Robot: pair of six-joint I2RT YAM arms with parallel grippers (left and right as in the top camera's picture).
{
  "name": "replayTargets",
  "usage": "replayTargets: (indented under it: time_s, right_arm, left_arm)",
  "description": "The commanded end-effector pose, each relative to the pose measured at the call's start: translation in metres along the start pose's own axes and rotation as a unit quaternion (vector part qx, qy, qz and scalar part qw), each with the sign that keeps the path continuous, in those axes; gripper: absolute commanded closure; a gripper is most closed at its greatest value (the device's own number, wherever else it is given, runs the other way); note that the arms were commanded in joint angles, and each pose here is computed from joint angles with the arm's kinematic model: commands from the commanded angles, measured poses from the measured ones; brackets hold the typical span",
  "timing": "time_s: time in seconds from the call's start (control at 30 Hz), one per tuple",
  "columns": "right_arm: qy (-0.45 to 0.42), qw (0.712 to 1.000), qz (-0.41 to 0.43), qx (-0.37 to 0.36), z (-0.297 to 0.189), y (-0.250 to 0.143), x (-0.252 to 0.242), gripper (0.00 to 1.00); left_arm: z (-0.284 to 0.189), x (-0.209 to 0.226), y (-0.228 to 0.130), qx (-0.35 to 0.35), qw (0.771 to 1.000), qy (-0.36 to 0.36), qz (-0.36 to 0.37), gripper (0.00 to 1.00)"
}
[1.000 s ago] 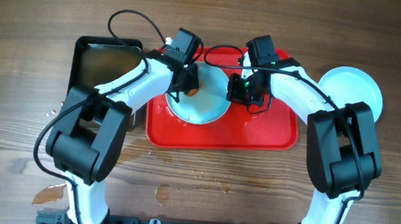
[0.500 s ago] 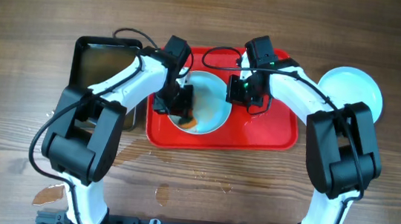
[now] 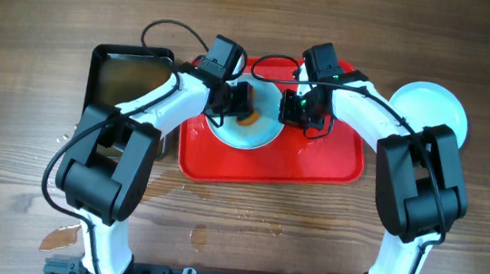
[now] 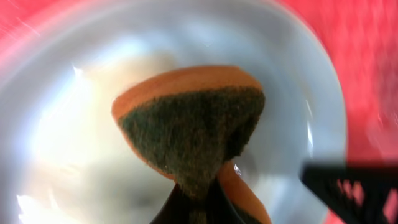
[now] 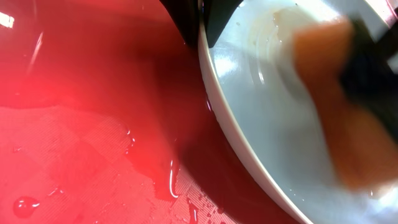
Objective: Clean dirty plates on tray and stack at the side
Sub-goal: 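Scrub the held third plate with the sponge in the left gripper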
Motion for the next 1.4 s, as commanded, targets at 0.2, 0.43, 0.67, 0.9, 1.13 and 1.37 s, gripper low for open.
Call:
replayTargets:
  time_s: [0.2,0.43,0.67,0.9,1.13,1.37]
  right_arm:
    - [-0.014,1.000,0.004,0.015,0.011,-0.008,-0.008,0.96]
    - [-0.013,1.000,0.004,0.015,0.011,-0.008,-0.008,0.96]
    - [-0.014,1.000,0.004,0.015,0.011,-0.008,-0.008,0.95]
    - [-0.014,1.000,0.003,0.015,0.011,-0.008,-0.008,0.96]
    - [-0.015,1.000,0.004,0.014,0.011,-0.007,-0.009,0.96]
    - [-0.015,1.000,0.003,0.013,0.012,-0.007,-0.009,0.96]
  left_arm:
    - [-0.008,0.071,-0.021,0.000,0.972,0.214,-0.093,0.96]
    - [-0.017,0.036,-0.094,0.222,0.969,0.081,-0.077,0.96]
    - [-0.014,-0.012,-0.085,0.229,0.969,-0.090,-0.035,0.96]
    - [0.005,0.027,-0.018,0.031,0.995,0.069,-0.059,0.96]
    - [-0.017,0.051,0.016,-0.073,0.977,0.180,-0.084,0.96]
    - [-0.111,0.033,0.012,-0.023,0.977,0.187,-0.098,0.96]
Point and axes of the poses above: each gripper's point midway between its finger pads, its own z axis out along the fingers, its own x axis along the line the jaws close on, y = z × x, the point moved 3 cm from there along -z, back along the fingers
